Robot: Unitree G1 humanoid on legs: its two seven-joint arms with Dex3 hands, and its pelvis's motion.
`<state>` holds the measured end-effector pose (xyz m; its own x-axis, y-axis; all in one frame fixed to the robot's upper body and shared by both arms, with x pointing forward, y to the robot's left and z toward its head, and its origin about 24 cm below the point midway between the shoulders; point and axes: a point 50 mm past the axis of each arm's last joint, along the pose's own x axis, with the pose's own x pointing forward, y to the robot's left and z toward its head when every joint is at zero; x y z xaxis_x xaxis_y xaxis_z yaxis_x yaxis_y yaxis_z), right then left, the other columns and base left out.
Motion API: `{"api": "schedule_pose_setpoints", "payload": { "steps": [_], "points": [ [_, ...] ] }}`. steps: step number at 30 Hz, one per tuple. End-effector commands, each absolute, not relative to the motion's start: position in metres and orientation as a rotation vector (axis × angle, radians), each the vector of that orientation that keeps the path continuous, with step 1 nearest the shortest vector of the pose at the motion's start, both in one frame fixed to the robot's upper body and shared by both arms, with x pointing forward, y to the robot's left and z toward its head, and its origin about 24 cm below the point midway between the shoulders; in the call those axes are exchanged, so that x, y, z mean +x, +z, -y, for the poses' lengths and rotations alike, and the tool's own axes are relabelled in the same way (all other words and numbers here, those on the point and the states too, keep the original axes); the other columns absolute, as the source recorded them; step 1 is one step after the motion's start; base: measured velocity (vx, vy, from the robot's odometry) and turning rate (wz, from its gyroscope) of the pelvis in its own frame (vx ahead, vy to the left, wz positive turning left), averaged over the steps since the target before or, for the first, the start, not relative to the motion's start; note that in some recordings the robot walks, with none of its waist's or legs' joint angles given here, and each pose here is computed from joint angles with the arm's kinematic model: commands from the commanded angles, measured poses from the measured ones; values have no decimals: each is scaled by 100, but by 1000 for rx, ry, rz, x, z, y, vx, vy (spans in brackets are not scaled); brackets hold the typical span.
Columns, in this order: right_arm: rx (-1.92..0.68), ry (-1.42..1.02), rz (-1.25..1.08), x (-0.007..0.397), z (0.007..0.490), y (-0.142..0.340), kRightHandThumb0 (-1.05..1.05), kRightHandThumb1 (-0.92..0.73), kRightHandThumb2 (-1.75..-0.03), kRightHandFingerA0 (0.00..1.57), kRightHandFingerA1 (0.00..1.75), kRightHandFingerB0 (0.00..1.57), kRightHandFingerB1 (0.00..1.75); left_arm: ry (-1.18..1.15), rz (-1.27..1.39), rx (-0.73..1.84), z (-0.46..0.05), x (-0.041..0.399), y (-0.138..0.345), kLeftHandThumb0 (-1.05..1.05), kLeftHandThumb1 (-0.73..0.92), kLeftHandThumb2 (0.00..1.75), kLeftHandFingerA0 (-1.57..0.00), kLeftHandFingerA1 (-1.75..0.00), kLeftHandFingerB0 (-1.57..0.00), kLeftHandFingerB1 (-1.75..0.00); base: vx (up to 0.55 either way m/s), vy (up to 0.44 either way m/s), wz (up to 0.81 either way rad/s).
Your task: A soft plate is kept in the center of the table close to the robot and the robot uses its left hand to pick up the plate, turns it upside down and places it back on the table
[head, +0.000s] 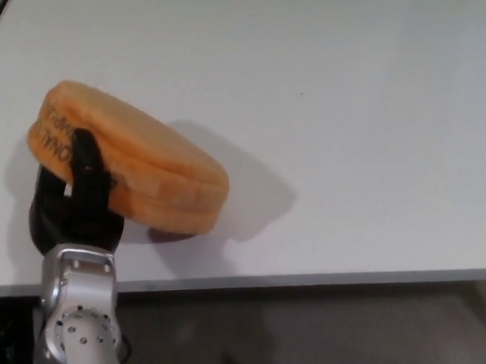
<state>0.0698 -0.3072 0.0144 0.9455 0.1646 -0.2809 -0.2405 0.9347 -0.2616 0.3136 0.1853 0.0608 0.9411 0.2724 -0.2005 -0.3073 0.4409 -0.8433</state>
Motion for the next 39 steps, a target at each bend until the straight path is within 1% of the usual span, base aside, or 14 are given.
{"api": "schedule_pose_setpoints", "payload": {
  "steps": [1, 3, 4, 6, 7, 8, 10, 23, 28, 30, 31, 34, 38, 39],
  "points": [
    [-334, 216, -251, 68, 311, 18, -79, -92, -69, 31, 36, 5, 20, 765, -638, -1510, -144, 287, 6, -39, 79, 63, -106, -175, -52, -82, 0, 0, 0],
    [-337, 220, -264, 68, 312, 18, -82, -92, -69, 29, 35, 3, 20, 768, -669, -1490, -145, 285, 3, -38, 74, 70, -104, -175, -54, -83, 0, 0, 0],
    [-339, 222, -264, 68, 312, 17, -89, -79, -111, 22, 48, 3, 15, 760, -691, -1468, -145, 285, 2, -44, 63, 101, -128, -143, -70, -94, 0, 0, 0],
    [-334, 221, -262, 68, 312, 17, -89, -79, -111, 22, 48, 3, 15, 745, -715, -1443, -145, 285, 1, -40, 80, 64, -107, -175, -63, -117, 0, 0, 0],
    [-331, 219, -259, 68, 312, 17, -81, -92, -68, 29, 34, 3, 20, 750, -724, -1438, -145, 284, -1, -38, 79, 63, -108, -175, -67, -121, 0, 0, 0],
    [-324, 218, -255, 68, 311, 18, -80, -73, -107, 21, 49, 5, 24, 738, -737, -1419, -145, 284, -3, -40, 81, 64, -109, -175, -66, -127, 0, 0, 0],
    [-318, 216, -258, 68, 310, 17, -82, -92, -68, 30, 35, 5, 20, 704, -749, -1376, -144, 281, -6, -43, 64, 101, -130, -143, -66, -84, 0, 0, 0],
    [-330, 220, -254, 69, 312, 18, -81, -92, -68, 31, 35, 5, 21, 592, -869, -1196, -133, 268, -20, -30, 70, 61, -105, -175, -61, -124, 0, 0, 0],
    [-333, 224, -249, 69, 312, 18, -82, -92, -69, 30, 35, 5, 21, 565, -897, -1196, -126, 267, -21, -30, 70, 60, -104, -175, -68, -113, 0, 0, 0],
    [-330, 223, -255, 69, 311, 17, -82, -91, -68, 30, 34, 5, 20, 558, -897, -1191, -121, 267, -20, -39, 53, 89, -130, -145, -49, -66, 0, 0, 0],
    [-334, 226, -248, 69, 310, 19, -81, -92, -68, 30, 36, 5, 20, 540, -906, -1191, -120, 267, -19, -29, 65, 67, -103, -175, -54, -60, 0, 0, 0],
    [-338, 226, -247, 69, 310, 19, -81, -92, -69, 30, 35, 5, 20, 521, -931, -1151, -115, 267, -17, -31, 68, 60, -103, -175, -69, -116, 0, 0, 0],
    [-335, 225, -262, 68, 311, 18, -83, -92, -68, 30, 34, 5, 21, 494, -942, -1138, -109, 267, -16, -31, 65, 67, -103, -175, -62, -91, 0, 0, 0],
    [-336, 228, -253, 69, 311, 19, -83, -92, -68, 30, 36, 4, 21, 490, -947, -1134, -107, 267, -16, -31, 68, 61, -102, -175, -59, -139, 0, 0, 0]
  ]
}}
